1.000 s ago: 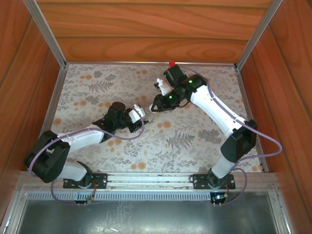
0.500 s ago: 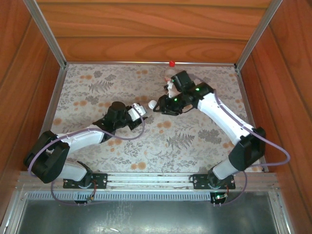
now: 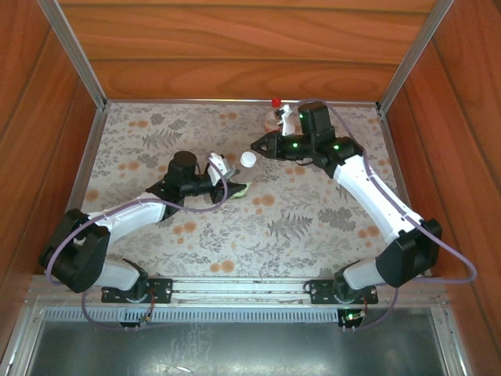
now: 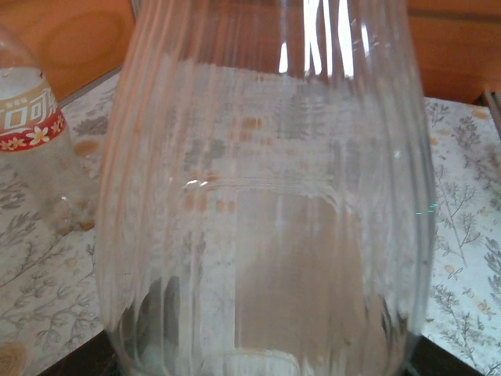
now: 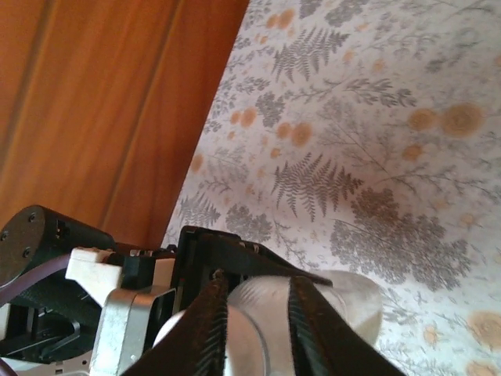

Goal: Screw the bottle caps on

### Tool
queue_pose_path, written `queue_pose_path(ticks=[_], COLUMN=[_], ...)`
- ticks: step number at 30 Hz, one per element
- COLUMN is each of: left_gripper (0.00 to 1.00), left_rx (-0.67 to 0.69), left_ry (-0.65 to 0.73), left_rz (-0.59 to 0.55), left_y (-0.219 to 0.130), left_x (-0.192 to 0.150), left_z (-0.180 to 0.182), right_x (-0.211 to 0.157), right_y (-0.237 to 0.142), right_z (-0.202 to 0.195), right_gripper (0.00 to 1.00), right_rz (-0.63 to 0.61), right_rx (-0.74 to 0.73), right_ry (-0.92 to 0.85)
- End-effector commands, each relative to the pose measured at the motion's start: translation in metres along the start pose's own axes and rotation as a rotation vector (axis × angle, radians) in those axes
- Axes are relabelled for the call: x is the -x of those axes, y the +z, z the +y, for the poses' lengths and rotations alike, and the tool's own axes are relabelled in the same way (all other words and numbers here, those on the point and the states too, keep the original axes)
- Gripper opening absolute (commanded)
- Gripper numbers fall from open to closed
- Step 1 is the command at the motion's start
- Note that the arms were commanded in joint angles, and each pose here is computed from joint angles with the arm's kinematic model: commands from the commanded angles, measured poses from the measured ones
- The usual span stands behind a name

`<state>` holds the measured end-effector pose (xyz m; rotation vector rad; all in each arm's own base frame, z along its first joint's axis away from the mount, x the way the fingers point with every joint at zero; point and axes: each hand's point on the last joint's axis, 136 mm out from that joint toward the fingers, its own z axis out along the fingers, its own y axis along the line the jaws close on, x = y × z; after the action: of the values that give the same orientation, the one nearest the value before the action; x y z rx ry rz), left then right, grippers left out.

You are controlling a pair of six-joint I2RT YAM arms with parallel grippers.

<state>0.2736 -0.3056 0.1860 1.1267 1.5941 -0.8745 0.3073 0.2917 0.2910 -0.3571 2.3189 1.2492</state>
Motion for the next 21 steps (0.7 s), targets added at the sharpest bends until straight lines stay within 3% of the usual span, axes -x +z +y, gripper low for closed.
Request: queue_pose_path(ticks=[1, 5, 10, 13, 16, 21], left_gripper=[0.5, 0.5, 0.5, 0.5, 0.5, 0.48], left_rx=[-0.029, 0.001, -0.001, 0.009, 0.049, 0.118], left_ry=[-0.035, -0.05, -0.062, -0.057, -0.084, -0.124], left_rz=[-0.04, -0.033, -0.027, -0.035, -0.033, -0.028], left_y=[0.002, 0.004, 0.006, 0.005, 0.004, 0.004], left_x=[0.013, 0.011, 0.008, 0.011, 0.011, 0.008], left_z=[0.0, 0.006, 0.008, 0.009, 0.017, 0.032], right_x=[0.001, -0.005, -0.009, -0.011, -0.016, -0.028], right_y=[0.005, 0.009, 0.007, 0.008, 0.008, 0.006], right_z=[0.019, 0.021, 0.019, 0.019, 0.018, 0.021], right_gripper=[0.23, 0.19, 0.27, 0.24, 0.14, 0.11], right_rz=[0.017, 0.039, 0.033, 0.046, 0.064, 0.102], right_rx=[0.135, 0.176, 0.176, 0.187, 0.192, 0.223], right_ry=[0.012, 0.036, 0.043, 0.049, 0.057, 0.07])
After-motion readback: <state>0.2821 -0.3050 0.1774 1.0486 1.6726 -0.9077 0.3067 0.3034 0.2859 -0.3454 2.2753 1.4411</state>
